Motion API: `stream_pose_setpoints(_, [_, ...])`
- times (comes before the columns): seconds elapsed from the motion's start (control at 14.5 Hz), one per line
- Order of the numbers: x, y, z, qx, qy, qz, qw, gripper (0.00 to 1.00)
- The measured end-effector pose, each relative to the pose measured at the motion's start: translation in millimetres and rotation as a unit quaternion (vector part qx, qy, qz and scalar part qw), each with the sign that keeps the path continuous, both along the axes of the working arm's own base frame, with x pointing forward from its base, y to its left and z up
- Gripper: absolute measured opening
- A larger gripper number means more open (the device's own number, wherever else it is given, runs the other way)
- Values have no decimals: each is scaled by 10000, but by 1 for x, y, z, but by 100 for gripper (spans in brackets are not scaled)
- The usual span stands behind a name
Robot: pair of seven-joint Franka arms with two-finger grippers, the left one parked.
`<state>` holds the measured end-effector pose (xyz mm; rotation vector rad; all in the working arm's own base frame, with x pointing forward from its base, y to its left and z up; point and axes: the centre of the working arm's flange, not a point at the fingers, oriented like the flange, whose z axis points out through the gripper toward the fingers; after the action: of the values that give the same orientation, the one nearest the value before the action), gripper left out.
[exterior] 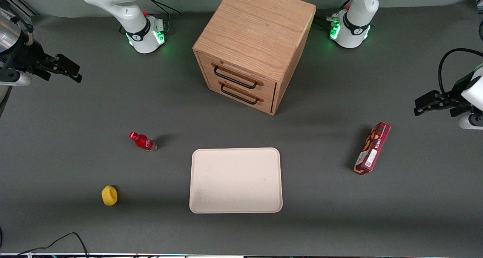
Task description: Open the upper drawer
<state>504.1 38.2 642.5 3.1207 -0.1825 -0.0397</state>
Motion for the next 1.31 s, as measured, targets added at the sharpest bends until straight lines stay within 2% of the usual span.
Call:
stream_pose_setpoints(0.28, [0,0,2,0,-1,1,10000,100])
stream_pose_setpoints(0.48, [0,2,9,20,-78,13,10000,100])
stream_pose_setpoints(0.55, [-2,6,12,88,-74,43,9999,100])
stream_pose_setpoints(0.62, [-5,15,15,276,2,96,9996,100])
stream_pose_setpoints(0.76, [-12,42,20,809,158,300,9961,100])
stream_pose_setpoints(0.83, [-16,62,21,946,206,518,9940,100])
stream_pose_setpoints(0.97, [-25,116,19,954,248,1180,9881,100])
stream_pose_setpoints(1.03, [-29,146,16,948,289,1557,9828,100])
stream_pose_setpoints(1.1, [-30,172,7,1006,382,2086,9721,100])
stream_pose_setpoints(1.17, [-28,194,-7,1123,512,2726,9542,100])
stream_pose_setpoints(1.31, [-19,230,-46,1380,797,3921,9060,100])
